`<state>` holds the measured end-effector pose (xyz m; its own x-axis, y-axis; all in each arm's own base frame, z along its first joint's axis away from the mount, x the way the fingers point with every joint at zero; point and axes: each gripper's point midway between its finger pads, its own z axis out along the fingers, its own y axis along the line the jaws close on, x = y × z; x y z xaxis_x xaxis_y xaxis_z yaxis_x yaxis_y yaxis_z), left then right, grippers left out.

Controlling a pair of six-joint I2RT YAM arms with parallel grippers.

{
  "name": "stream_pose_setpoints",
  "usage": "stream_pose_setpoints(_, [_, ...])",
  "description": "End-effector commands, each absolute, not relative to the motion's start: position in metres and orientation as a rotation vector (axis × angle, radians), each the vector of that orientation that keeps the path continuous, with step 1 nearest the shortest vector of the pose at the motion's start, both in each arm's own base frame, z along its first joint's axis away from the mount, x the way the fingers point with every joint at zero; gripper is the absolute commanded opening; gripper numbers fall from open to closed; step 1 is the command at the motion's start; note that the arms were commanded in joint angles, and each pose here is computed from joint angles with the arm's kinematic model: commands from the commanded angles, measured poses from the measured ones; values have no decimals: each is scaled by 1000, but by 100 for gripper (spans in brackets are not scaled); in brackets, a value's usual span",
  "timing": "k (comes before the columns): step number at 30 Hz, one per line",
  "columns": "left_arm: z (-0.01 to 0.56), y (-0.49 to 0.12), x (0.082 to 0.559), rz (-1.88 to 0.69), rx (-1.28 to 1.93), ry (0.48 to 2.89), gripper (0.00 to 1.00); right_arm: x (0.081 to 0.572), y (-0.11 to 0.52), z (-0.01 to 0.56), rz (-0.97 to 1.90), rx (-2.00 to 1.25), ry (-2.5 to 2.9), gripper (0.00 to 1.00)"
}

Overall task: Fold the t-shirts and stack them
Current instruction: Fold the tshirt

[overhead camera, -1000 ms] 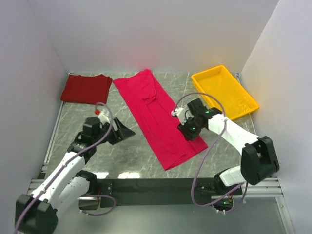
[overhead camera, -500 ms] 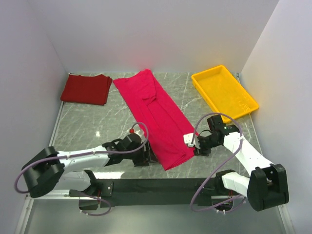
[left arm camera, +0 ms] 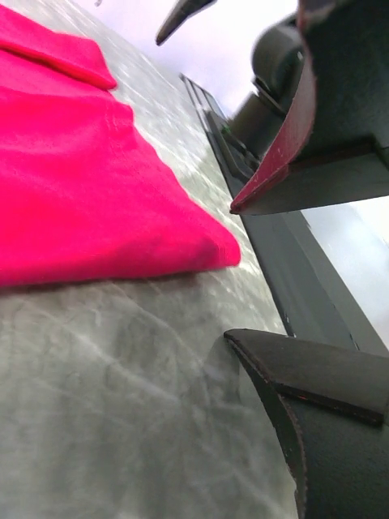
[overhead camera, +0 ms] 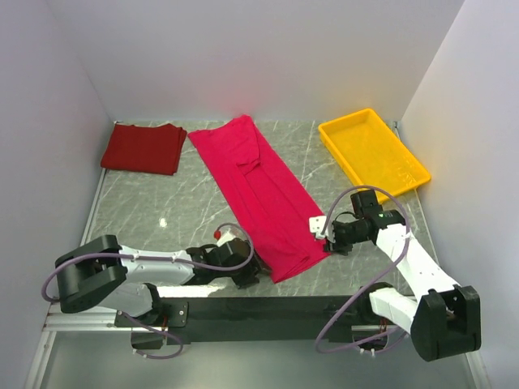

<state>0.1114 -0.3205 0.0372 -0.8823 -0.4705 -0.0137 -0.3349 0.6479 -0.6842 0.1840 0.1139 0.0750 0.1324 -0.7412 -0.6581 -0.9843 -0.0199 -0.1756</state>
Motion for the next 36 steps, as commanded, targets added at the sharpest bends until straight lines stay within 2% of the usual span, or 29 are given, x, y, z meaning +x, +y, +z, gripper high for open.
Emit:
stream_pose_setpoints(1, [49, -340, 120, -1104, -910, 2562, 64, 203, 115, 95, 457, -1725, 1661, 51])
stream_pose_setpoints(7, [16, -353, 95, -988, -1039, 2642, 64, 204, 115, 108, 430, -1665, 1651, 51])
stream_pose_setpoints(15, [-19, -331, 82, -774, -1223, 2591, 59, 191, 115, 109, 489, -1653, 1641, 51])
stream_pose_setpoints(21, [-16, -327, 91, -591, -1220, 2550, 59, 200, 99, 100, 458, -1658, 1680, 51])
stream_pose_setpoints(25, [-11, -298, 89, -393, -1249, 2524, 59, 204, 96, 103, 495, -1644, 1691, 51])
stream_pose_setpoints(36, [-23, -302, 83, -354, -1400, 2540, 59, 216, 84, 105, 519, -1595, 1744, 50])
